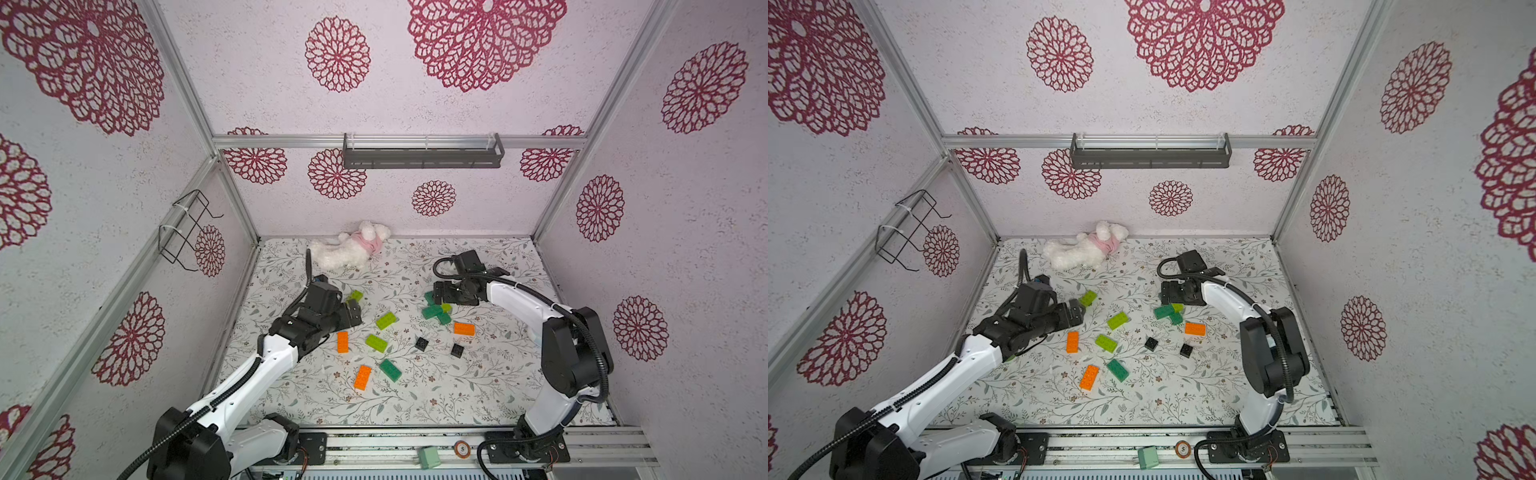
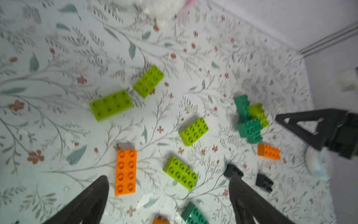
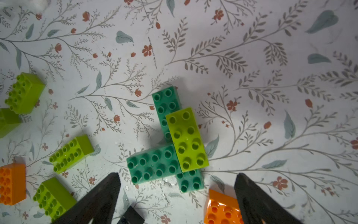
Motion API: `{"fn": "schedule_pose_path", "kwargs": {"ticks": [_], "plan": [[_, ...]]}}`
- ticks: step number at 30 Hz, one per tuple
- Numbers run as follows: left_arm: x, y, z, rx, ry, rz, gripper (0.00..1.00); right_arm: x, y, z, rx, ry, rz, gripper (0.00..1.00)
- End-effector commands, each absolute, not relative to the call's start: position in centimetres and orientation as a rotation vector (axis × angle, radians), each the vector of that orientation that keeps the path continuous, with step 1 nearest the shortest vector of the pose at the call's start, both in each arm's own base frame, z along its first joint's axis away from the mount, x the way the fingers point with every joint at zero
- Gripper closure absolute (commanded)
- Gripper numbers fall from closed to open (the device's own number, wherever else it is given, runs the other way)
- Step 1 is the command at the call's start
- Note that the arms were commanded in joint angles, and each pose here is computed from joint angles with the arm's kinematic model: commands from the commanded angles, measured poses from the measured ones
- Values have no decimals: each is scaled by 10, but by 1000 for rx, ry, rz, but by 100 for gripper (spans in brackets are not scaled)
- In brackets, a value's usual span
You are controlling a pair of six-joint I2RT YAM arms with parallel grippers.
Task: Assemble a small pinwheel with lego
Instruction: Adjust the lego brick at the center of the board, then pick up the lego brick from the center of the board.
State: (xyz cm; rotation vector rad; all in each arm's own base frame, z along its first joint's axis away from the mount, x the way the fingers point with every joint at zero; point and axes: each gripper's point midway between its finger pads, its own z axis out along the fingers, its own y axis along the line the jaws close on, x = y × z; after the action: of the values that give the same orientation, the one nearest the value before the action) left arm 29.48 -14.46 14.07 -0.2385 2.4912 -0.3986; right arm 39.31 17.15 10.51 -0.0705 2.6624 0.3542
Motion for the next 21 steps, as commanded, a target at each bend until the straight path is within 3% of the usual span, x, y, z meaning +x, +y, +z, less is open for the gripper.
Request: {"fn": "schedule_pose_path", "kwargs": {"ticks": [1, 8, 21], "plan": [[273, -128, 100, -323, 2617, -211, 3, 398, 175, 116, -36, 2609, 452, 1], [277, -132, 67, -337, 2666, -185, 8, 396, 177, 100, -12, 2631, 519, 1], [286, -128, 25, -385, 2702, -91, 33, 380, 184, 83, 8, 2666, 627, 1]]}}
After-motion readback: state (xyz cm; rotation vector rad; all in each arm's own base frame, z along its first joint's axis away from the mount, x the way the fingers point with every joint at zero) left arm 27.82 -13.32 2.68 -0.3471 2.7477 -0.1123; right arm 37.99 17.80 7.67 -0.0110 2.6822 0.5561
